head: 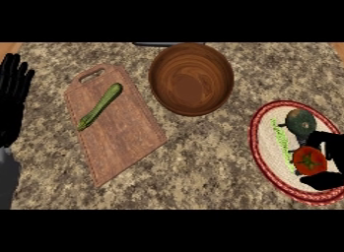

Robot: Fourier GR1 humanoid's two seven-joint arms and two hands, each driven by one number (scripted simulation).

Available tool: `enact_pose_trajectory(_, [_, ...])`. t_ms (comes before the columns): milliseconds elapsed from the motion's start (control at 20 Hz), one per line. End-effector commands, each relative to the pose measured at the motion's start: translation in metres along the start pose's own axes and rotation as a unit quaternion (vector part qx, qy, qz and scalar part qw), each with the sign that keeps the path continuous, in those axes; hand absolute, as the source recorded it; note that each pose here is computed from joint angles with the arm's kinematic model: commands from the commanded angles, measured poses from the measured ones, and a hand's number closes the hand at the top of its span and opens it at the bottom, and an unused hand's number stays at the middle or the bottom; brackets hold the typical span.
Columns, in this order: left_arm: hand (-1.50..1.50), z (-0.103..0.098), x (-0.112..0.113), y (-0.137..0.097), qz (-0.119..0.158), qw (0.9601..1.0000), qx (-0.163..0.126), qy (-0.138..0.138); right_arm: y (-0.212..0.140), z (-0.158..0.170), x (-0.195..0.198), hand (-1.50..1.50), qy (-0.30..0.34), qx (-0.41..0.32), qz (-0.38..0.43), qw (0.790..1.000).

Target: Pick the tomato from the placemat and place it in the bowl

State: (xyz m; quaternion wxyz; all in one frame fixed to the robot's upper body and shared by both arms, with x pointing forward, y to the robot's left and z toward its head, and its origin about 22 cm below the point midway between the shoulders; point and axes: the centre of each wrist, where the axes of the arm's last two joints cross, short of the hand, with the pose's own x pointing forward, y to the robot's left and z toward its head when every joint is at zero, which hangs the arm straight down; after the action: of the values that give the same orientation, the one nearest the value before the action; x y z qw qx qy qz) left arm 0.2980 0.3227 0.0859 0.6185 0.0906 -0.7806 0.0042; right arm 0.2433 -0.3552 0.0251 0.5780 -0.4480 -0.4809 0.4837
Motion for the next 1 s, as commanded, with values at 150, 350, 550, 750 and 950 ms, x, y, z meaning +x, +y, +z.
enact_pose_trajectory(150, [0.0, -0.015, 0.013, -0.032, 0.017, 0.9988, -0.039, -0.024, -0.086, -0.047, -0.057, 1.5, -0.073, 0.072, 0.048, 0.994])
enact_pose_trajectory(350, [0.0, -0.013, 0.007, -0.027, 0.016, 0.9988, -0.04, -0.022, -0.125, -0.063, -0.086, 1.5, -0.098, 0.048, 0.038, 0.993])
enact_pose_trajectory(550, [0.0, -0.017, 0.009, -0.031, 0.017, 0.9988, -0.042, -0.019, -0.174, -0.072, -0.103, 1.5, -0.103, -0.012, 0.023, 0.994])
enact_pose_trajectory(750, [0.0, -0.019, 0.008, -0.029, 0.013, 0.9992, -0.034, -0.015, -0.195, -0.082, -0.108, 1.5, -0.181, -0.027, -0.017, 0.983])
enact_pose_trajectory(950, [0.0, -0.022, 0.01, -0.017, 0.014, 0.9992, -0.035, -0.012, -0.239, -0.097, -0.089, 1.5, -0.236, -0.071, -0.052, 0.968])
